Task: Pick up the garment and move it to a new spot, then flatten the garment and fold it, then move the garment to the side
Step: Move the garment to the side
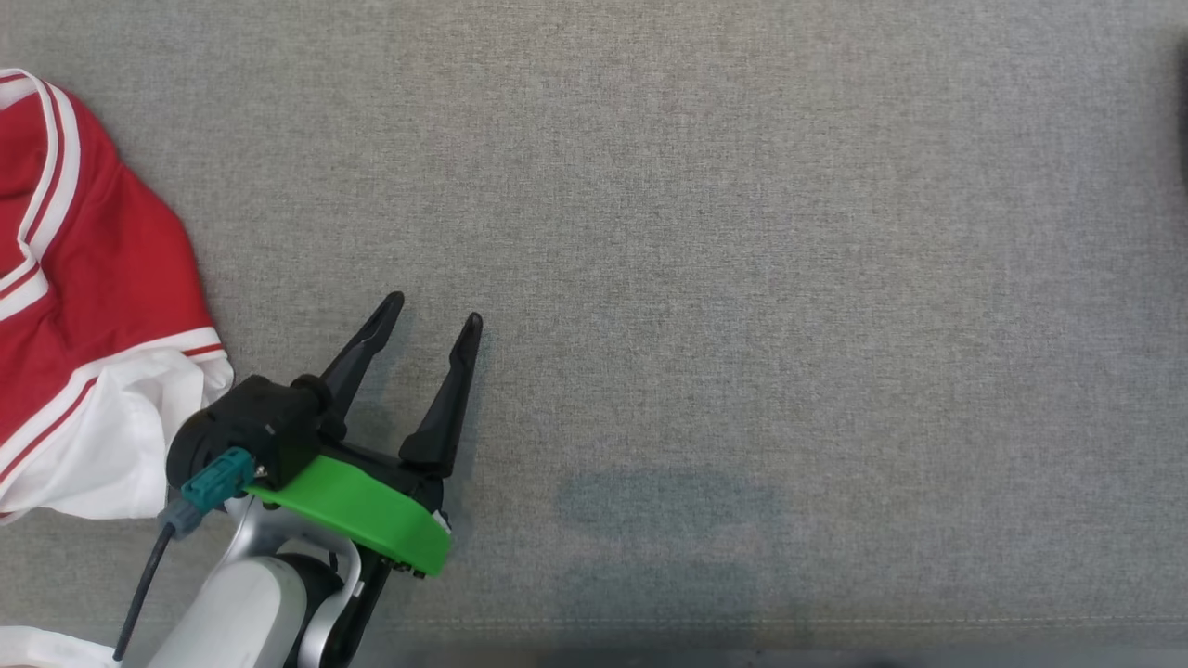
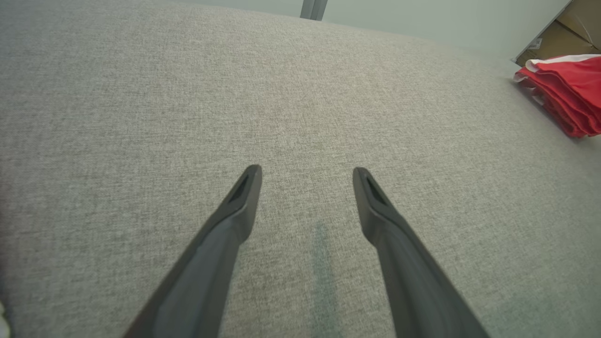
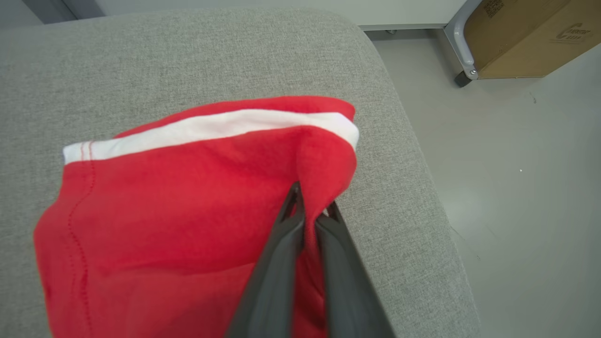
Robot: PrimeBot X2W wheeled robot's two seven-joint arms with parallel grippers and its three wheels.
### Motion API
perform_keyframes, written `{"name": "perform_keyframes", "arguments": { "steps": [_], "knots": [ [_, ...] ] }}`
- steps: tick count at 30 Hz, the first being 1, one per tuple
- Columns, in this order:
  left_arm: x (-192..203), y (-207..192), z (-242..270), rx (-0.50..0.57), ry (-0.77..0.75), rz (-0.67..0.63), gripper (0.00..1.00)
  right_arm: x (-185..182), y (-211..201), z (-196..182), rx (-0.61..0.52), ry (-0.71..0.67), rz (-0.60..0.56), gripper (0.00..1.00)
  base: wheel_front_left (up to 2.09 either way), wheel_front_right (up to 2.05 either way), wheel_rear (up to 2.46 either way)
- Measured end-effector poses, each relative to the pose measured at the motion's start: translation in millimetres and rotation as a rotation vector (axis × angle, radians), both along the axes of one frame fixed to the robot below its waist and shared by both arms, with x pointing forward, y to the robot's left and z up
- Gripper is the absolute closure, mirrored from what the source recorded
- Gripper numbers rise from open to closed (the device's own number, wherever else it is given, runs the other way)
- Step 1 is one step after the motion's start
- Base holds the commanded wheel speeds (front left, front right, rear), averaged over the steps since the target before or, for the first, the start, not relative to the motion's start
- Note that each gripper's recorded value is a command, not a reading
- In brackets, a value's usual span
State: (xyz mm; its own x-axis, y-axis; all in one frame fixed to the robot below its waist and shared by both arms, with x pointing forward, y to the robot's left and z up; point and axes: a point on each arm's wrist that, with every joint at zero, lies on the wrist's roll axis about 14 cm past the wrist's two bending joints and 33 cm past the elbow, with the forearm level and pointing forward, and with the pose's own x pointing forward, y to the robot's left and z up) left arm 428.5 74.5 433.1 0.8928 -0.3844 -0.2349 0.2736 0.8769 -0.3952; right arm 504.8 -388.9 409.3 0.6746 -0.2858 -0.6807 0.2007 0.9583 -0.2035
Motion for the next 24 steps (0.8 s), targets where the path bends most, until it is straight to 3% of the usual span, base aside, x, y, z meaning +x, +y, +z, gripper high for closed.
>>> {"name": "perform_keyframes", "arguments": {
  "steps": [1,14,24],
  "knots": [
    [1,1,0,0.002,-0.001,0.005,0.00,-1,-4,1,-0.020,-0.003,-0.003,0.00,0.00,0.00,0.00],
    [4,-7,2,-0.007,-0.016,-0.013,0.00,-12,-29,20,-0.186,-0.073,0.013,0.00,0.00,0.00,0.00],
    [9,-1,25,0.002,-0.108,0.017,0.00,17,19,127,-0.165,-0.582,0.123,0.00,0.00,0.00,0.00]
  ]
}}
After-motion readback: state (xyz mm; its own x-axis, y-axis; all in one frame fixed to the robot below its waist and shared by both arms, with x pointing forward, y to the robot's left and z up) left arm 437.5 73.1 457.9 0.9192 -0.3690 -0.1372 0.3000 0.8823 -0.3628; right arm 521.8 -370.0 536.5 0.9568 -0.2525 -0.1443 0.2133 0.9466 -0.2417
